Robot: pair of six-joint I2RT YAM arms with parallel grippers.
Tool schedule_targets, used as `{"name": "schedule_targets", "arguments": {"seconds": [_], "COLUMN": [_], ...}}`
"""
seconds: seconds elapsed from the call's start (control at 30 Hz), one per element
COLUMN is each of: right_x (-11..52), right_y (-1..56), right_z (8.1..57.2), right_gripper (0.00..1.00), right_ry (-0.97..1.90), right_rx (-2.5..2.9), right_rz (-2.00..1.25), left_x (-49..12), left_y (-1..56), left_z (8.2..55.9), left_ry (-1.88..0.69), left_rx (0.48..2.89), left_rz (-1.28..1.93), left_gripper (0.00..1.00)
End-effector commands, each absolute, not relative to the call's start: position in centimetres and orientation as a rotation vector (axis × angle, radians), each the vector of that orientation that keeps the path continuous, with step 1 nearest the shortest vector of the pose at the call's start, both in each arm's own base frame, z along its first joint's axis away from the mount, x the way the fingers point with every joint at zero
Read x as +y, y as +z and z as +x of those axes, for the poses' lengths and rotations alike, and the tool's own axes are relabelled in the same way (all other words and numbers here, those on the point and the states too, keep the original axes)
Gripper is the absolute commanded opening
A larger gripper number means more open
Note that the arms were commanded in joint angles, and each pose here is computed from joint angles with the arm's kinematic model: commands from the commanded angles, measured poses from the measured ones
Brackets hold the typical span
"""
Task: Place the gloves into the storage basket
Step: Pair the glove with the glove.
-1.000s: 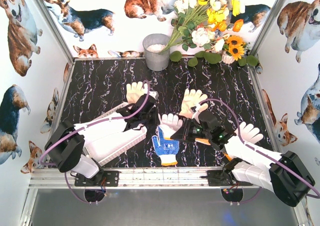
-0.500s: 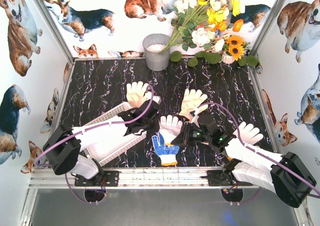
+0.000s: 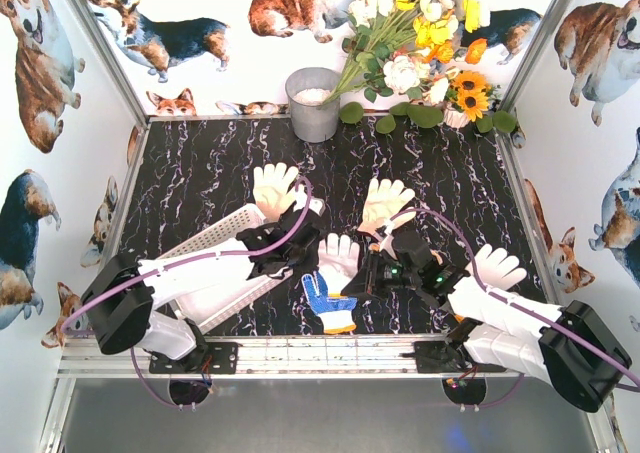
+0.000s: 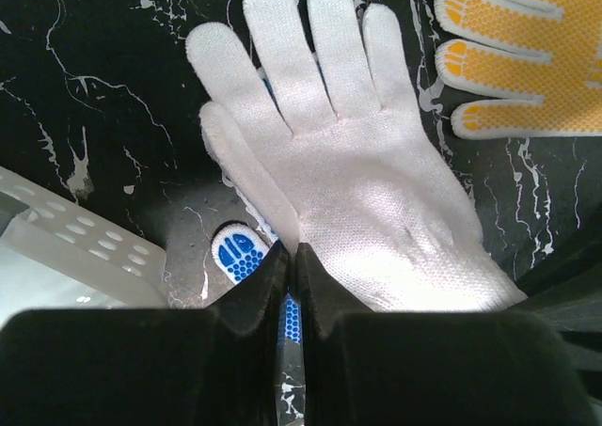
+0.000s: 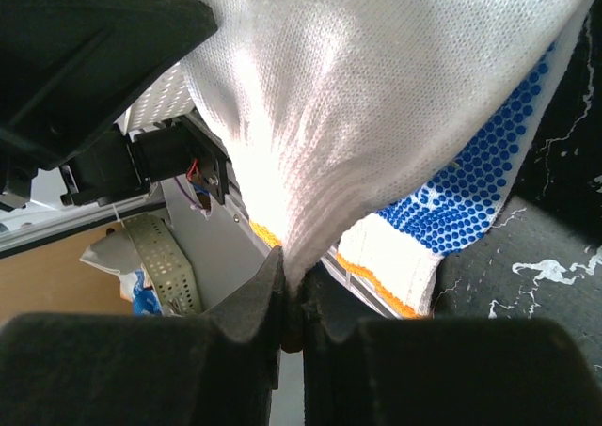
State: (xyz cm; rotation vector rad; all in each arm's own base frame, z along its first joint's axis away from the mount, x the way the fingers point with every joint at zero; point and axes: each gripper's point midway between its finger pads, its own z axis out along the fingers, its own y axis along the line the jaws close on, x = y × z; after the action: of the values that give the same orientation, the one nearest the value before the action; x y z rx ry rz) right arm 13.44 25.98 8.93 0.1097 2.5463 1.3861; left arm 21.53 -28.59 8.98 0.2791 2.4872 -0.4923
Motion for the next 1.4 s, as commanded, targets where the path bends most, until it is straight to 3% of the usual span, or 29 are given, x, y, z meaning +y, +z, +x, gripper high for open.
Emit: {"name": "schedule_targets", "arguments": {"seconds": [0.0, 1.37], "right_x": [26.5, 27.4], "right_y": [9.4, 11.8], "right_z": [13.1, 11.1], "right_gripper": [0.0, 0.0], "right_ry": [1.421, 1.413], "right_rx": [2.537, 2.497], "right_rz": [0.065, -0.135], "left_x": [-28.8, -27.3], "left_y": [10.4, 8.9], "left_z": [21.4, 17.8], "left_ry": [-0.5, -0.48], "left_rx": [2.449, 2.46], "left_rz": [0.248, 0.168], "left_gripper": [0.0, 0.0]}}
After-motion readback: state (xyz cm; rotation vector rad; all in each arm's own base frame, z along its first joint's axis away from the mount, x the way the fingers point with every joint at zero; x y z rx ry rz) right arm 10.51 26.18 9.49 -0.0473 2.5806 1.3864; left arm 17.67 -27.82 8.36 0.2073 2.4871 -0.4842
